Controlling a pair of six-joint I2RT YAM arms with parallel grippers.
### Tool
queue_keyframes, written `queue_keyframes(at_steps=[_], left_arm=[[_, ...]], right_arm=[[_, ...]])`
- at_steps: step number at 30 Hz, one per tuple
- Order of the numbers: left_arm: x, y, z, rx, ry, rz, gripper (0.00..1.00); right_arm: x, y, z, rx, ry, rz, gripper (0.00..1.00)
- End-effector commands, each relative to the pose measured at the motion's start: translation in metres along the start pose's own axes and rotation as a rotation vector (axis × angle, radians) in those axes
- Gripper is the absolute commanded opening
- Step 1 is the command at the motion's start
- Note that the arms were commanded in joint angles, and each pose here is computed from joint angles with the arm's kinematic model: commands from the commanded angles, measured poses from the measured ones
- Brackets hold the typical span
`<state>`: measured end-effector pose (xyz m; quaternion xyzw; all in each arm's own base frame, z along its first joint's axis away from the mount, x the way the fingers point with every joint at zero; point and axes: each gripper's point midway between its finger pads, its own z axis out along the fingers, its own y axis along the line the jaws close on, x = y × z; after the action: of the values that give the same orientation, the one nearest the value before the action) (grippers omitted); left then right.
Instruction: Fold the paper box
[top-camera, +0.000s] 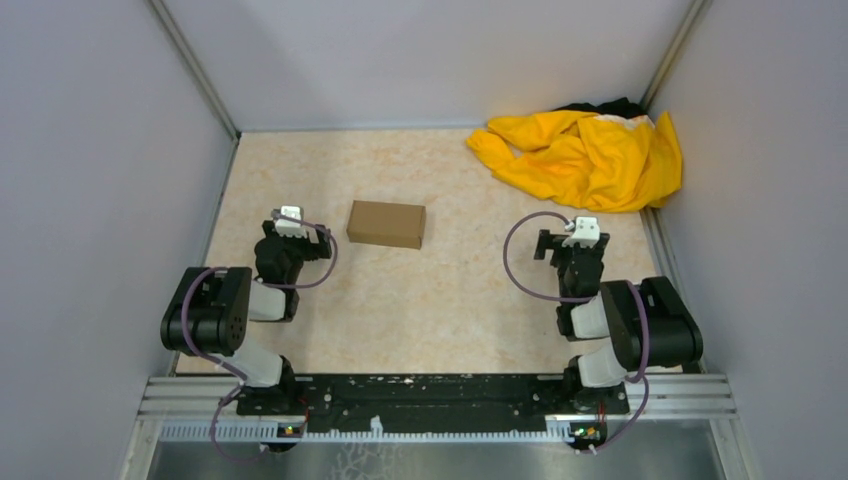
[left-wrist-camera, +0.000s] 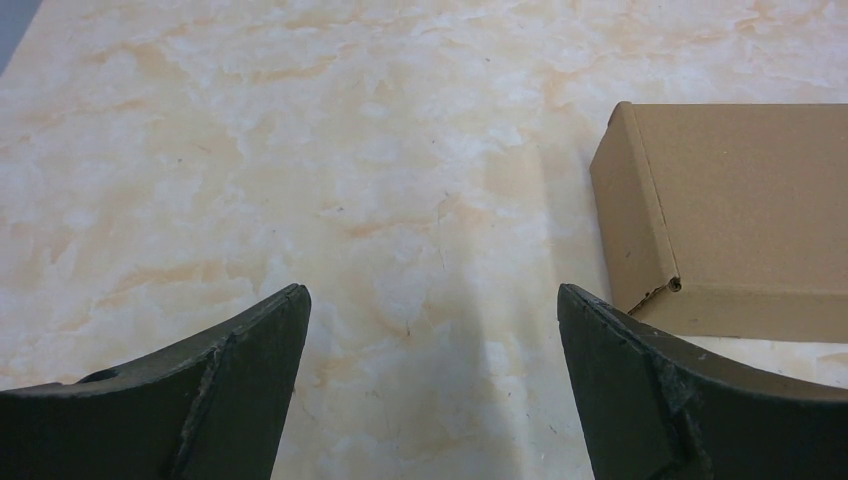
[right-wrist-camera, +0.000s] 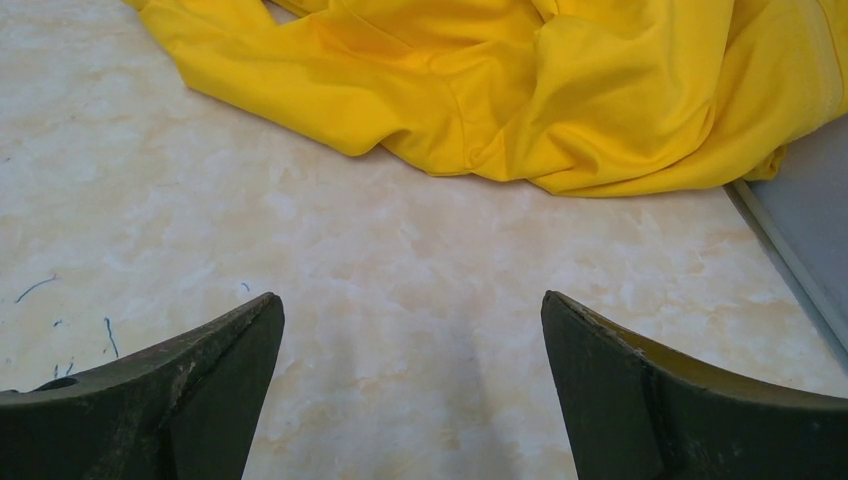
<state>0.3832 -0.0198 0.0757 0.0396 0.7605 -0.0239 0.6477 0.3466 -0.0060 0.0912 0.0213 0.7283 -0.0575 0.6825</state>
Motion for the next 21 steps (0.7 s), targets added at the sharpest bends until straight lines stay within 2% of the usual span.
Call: queue_keyframes(at_steps=[1,21], left_arm=[[-0.0123,-0.0033,0.0008,0.026,-0.056,0.018,0.99],[-0.0144,0.0032,-0.0018,-0.017,-0.072,-0.001,0.99]], right_arm=[[-0.0170,0.0003,0.0117,0.015,-0.038,0.015,0.99],[-0.0172,0.0004,0.0112,0.014,-0.039,0.015,0.99]])
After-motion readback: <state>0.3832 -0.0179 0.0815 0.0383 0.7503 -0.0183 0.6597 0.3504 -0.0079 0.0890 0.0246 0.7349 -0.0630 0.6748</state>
